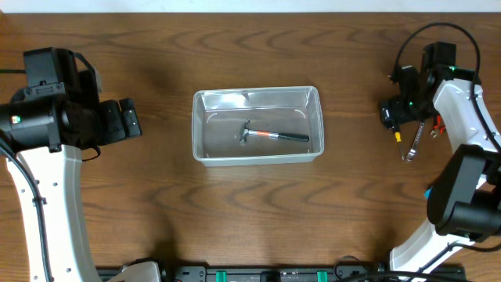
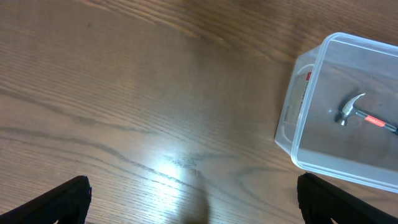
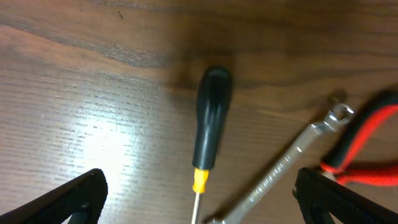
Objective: Pack container
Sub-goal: 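Move the right gripper to the yellow-handled screwdriver and grasp it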
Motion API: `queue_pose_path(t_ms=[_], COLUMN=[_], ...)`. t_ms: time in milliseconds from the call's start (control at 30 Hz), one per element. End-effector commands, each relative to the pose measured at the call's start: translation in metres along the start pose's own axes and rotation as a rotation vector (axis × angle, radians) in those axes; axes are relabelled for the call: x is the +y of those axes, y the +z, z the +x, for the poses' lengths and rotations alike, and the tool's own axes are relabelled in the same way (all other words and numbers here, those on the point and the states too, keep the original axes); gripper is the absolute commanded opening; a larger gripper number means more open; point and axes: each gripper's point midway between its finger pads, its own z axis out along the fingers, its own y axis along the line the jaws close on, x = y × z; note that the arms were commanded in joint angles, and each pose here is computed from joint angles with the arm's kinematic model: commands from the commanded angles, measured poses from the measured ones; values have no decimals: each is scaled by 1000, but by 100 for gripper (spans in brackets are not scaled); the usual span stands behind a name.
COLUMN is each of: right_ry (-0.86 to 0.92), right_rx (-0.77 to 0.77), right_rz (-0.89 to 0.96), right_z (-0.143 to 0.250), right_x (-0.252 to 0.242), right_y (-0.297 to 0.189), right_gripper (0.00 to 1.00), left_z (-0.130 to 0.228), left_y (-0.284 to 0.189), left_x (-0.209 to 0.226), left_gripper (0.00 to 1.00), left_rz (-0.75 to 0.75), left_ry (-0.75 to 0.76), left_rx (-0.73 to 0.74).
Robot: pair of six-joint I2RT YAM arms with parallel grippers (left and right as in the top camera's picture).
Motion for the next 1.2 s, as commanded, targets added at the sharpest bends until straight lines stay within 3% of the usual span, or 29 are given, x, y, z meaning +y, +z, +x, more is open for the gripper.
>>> queue_pose_path(t_ms=[0, 567, 667, 733, 800, 1033, 1167], right_ry=[-12, 87, 88, 88, 89, 89, 89], right_rx=[44, 128, 138, 142, 143, 146, 147], right_rz=[-42, -52, -63, -64, -65, -67, -67], right_z=[8, 19, 21, 22, 22, 23, 23], right_x=[6, 7, 9, 10, 10, 10, 10], right_y=[22, 75, 76, 76, 76, 75, 75], right_gripper=[99, 94, 81, 60, 48, 42, 31], left_z=[1, 1, 1, 1, 1, 1, 1], left_y=[1, 1, 1, 1, 1, 1, 1], left_x=[2, 2, 2, 2, 2, 2, 2], left_gripper=[98, 98, 98, 99, 98, 98, 98], left_rz=[-12, -12, -12, -12, -12, -12, -12], left_ry=[9, 9, 9, 9, 9, 9, 9], left_rx=[5, 5, 4, 4, 5, 5, 5])
